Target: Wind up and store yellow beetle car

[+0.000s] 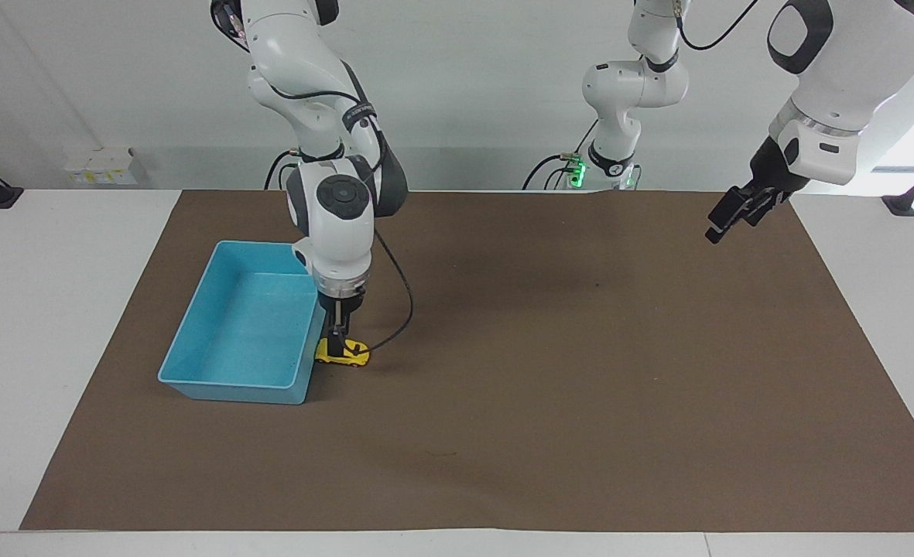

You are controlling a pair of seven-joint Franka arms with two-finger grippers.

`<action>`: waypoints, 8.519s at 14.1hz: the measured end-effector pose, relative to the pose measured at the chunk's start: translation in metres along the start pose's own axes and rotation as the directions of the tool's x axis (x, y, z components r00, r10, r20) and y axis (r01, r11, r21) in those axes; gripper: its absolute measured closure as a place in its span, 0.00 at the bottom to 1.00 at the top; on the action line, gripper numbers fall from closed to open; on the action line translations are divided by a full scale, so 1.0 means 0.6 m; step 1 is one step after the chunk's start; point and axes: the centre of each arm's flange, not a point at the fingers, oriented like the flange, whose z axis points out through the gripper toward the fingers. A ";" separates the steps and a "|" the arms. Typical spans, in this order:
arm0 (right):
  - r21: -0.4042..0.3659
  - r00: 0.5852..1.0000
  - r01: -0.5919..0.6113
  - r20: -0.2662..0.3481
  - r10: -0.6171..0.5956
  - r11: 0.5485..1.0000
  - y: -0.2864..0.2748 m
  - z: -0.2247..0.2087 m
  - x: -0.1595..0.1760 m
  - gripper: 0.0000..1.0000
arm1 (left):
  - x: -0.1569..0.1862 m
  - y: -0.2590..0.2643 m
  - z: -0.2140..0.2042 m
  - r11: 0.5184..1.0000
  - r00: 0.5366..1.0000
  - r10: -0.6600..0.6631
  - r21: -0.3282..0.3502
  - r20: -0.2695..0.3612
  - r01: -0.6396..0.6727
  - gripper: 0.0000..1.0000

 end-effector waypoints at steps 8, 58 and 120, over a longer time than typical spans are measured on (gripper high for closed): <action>0.000 0.998 0.014 -0.062 -0.014 1.000 0.038 0.099 -0.017 0.04 | -0.023 0.044 0.011 0.966 0.972 0.236 0.108 0.007 -0.235 0.00; 0.177 0.046 0.984 -0.116 -0.992 0.025 0.143 -0.081 0.360 0.55 | -0.054 0.003 -0.061 0.946 0.949 0.316 0.082 -0.020 -0.313 0.00; 0.178 0.109 0.976 0.110 -0.988 0.128 0.112 -0.455 0.424 0.00 | -0.055 0.003 -0.062 0.946 0.949 0.316 0.082 -0.019 -0.313 0.00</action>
